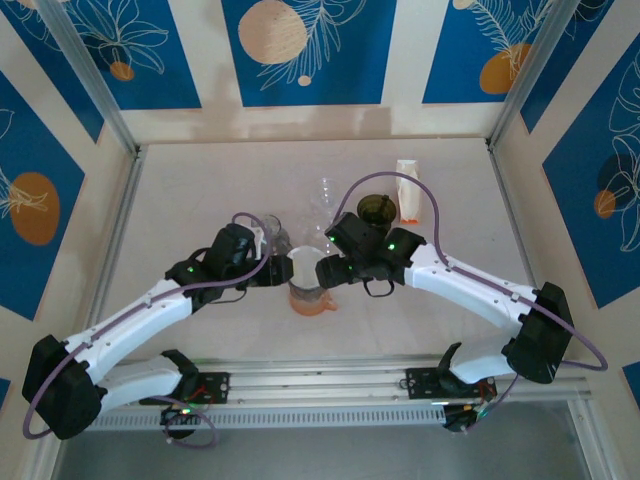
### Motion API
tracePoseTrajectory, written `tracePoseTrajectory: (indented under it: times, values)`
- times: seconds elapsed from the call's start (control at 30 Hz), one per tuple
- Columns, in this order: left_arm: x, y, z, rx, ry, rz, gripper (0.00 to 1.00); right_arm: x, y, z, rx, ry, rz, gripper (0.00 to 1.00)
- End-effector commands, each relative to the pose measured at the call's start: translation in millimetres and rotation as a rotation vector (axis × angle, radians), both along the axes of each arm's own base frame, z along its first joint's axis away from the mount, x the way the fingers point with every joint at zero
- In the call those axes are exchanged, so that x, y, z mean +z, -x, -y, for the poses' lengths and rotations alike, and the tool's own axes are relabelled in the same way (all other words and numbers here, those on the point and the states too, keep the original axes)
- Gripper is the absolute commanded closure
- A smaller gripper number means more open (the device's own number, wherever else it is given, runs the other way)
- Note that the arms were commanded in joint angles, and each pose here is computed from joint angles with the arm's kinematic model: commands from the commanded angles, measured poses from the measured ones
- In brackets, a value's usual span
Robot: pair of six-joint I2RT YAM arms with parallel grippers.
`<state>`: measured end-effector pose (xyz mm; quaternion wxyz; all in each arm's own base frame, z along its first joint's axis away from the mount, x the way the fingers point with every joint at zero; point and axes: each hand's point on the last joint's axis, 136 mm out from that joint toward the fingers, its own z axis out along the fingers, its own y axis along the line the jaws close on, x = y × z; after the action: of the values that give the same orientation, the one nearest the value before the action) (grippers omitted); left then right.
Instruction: Place the coffee filter in the dripper
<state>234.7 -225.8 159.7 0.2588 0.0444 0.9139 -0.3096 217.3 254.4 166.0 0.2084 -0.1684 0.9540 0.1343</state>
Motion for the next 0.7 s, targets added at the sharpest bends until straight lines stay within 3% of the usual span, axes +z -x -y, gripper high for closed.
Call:
tracePoseTrajectory:
  times: [0.0,0.33,0.67]
  values:
    - [-8,1,-3,0.006,-0.007,-0.030,0.40,3,1,3,-0.007,-0.013,0.019,0.28]
    - [-1,0,1,0.004,0.028,-0.015,0.34,36,-5,3,-0.033,-0.147,0.165,0.27]
    - [22,1,6,-0.002,0.100,0.026,0.23,42,-5,14,-0.069,-0.157,0.204,0.27]
